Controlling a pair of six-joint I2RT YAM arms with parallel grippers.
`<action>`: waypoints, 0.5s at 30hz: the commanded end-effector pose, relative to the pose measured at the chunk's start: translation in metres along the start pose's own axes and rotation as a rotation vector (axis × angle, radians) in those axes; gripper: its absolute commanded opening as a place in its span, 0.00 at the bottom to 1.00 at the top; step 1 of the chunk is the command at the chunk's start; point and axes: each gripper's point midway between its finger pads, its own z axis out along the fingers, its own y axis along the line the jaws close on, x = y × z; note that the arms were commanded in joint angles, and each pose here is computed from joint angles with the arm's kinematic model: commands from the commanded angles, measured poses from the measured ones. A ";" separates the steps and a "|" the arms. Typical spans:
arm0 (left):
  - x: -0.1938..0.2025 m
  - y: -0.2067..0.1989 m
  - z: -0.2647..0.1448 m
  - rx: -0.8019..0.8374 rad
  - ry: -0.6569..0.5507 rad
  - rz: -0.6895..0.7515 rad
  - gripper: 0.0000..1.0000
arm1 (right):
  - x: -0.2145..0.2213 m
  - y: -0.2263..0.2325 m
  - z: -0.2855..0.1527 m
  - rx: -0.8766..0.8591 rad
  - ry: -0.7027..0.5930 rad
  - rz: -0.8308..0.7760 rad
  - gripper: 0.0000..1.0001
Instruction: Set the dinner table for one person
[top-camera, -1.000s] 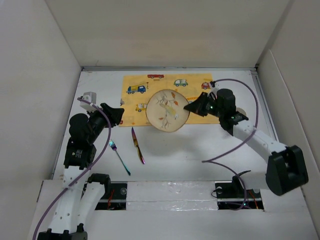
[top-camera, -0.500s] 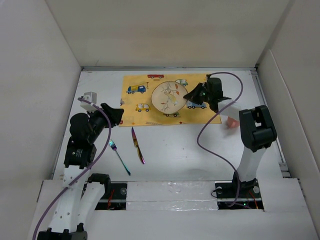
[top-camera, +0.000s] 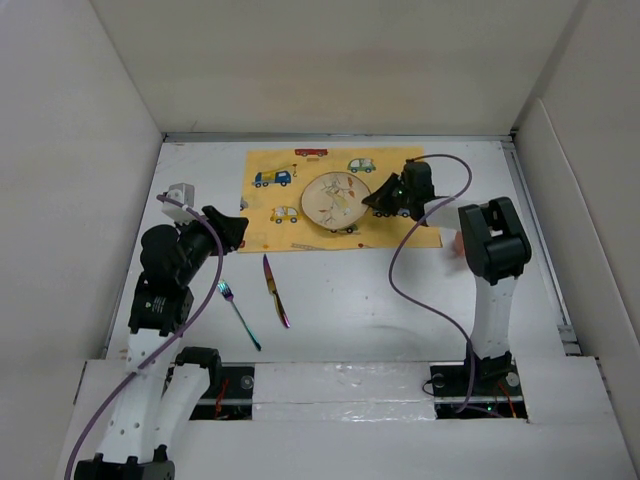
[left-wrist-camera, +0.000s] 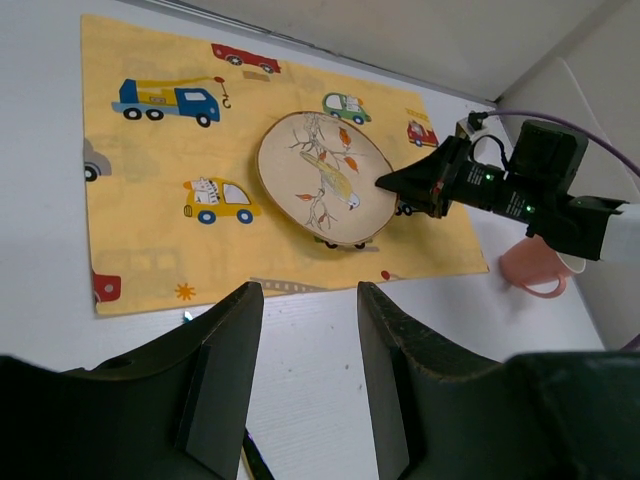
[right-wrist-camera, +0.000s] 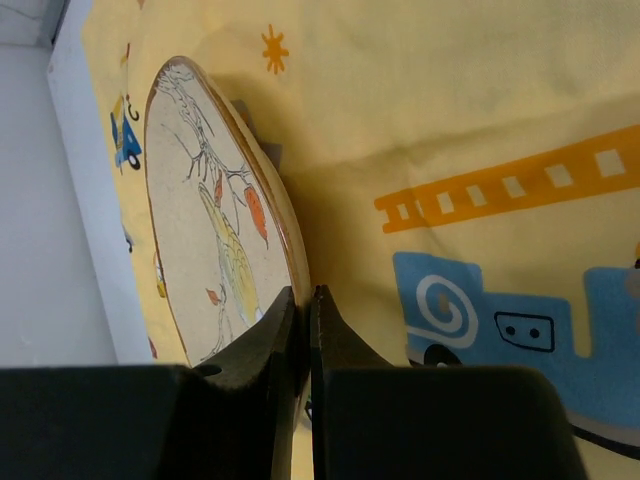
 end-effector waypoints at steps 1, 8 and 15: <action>-0.006 -0.006 0.000 0.026 -0.023 0.022 0.40 | -0.035 0.068 -0.008 -0.190 -0.116 -0.048 0.08; -0.005 -0.008 0.001 0.043 -0.019 0.017 0.40 | -0.015 0.052 -0.018 -0.099 -0.112 -0.079 0.52; -0.007 -0.010 -0.002 0.052 -0.031 0.018 0.40 | -0.041 0.064 -0.071 0.000 -0.225 -0.176 0.56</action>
